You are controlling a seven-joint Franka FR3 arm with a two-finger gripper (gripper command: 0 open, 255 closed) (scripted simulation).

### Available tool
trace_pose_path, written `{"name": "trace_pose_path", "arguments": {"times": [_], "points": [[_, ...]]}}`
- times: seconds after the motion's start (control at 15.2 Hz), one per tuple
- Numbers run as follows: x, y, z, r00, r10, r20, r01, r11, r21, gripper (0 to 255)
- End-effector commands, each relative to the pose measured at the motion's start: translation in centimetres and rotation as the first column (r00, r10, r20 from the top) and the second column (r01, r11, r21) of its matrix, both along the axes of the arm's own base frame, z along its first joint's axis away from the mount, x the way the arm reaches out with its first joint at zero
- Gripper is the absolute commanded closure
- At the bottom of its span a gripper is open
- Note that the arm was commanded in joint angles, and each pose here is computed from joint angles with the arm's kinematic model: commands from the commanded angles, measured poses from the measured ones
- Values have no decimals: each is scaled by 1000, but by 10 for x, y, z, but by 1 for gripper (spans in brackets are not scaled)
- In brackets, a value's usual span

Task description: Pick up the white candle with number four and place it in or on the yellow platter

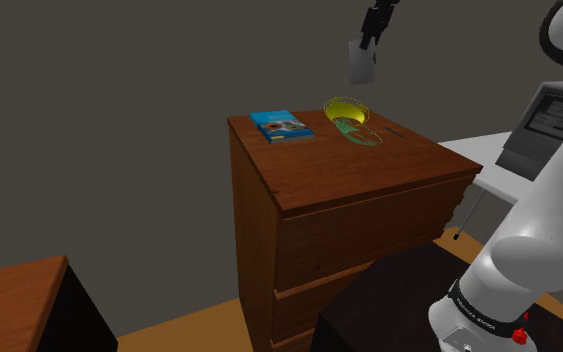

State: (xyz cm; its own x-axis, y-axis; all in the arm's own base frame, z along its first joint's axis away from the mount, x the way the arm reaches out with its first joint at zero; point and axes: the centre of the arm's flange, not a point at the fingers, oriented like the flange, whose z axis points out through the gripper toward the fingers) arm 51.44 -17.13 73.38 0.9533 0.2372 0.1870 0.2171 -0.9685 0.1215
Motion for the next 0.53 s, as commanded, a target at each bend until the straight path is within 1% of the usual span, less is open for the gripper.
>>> {"name": "trace_pose_path", "arguments": {"times": [0.0, 0.26, 0.46], "points": [[13, -18, 1, 1000, 2, 2, -2, 1000, -1, 255], [45, -62, 8, 1000, 2, 2, -2, 1000, -1, 255], [45, -62, -8, 1000, 2, 2, -2, 1000, -1, 255]]}}
